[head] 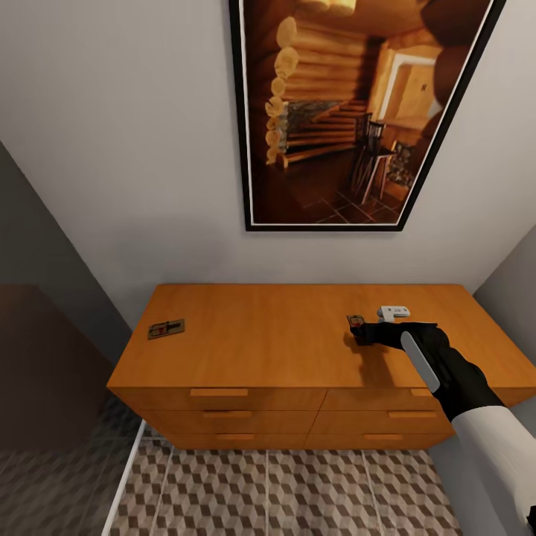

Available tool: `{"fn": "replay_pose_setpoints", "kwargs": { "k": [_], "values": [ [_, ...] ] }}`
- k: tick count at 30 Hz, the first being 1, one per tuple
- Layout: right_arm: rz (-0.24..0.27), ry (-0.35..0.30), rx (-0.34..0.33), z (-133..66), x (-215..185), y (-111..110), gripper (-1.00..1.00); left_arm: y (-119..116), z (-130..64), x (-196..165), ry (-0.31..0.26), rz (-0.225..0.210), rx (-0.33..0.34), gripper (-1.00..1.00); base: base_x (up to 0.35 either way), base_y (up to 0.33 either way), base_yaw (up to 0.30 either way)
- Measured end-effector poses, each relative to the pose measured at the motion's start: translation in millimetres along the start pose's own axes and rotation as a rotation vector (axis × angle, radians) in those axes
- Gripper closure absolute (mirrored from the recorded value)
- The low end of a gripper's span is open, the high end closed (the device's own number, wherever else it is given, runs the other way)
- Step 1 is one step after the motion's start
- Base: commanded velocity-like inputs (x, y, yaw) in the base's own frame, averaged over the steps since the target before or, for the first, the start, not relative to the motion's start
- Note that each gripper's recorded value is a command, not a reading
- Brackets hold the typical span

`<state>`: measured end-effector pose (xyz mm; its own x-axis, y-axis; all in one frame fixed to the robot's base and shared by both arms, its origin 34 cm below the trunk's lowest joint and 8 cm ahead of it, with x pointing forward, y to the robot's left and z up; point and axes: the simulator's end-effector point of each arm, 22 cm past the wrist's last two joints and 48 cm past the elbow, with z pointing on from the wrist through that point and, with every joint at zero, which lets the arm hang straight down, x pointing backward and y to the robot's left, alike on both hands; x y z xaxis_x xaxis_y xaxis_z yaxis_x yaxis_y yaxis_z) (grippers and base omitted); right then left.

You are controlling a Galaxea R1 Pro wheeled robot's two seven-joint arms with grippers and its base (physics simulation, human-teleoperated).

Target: Take the four mousetraps from the cabinet in the bathroom and place them on the bathroom floor. Make sure all four end up on the same floor surface, and ensure that at least two of them are either under or directly next to the same bathroom sink.

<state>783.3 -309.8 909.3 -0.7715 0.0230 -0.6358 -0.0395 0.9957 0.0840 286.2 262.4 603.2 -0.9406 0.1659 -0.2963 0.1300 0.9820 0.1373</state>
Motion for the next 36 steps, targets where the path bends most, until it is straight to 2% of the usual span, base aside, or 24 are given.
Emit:
{"fn": "replay_pose_setpoints", "kwargs": {
  "k": [36],
  "values": [
    [0.003, 0.014, 0.001, 7.5, 8.4, -1.3, -1.00, -1.2, 0.5, 6.6, 0.014, 0.001, 0.003, -1.00, 0.000, 0.000, 0.000]
  ]
}}
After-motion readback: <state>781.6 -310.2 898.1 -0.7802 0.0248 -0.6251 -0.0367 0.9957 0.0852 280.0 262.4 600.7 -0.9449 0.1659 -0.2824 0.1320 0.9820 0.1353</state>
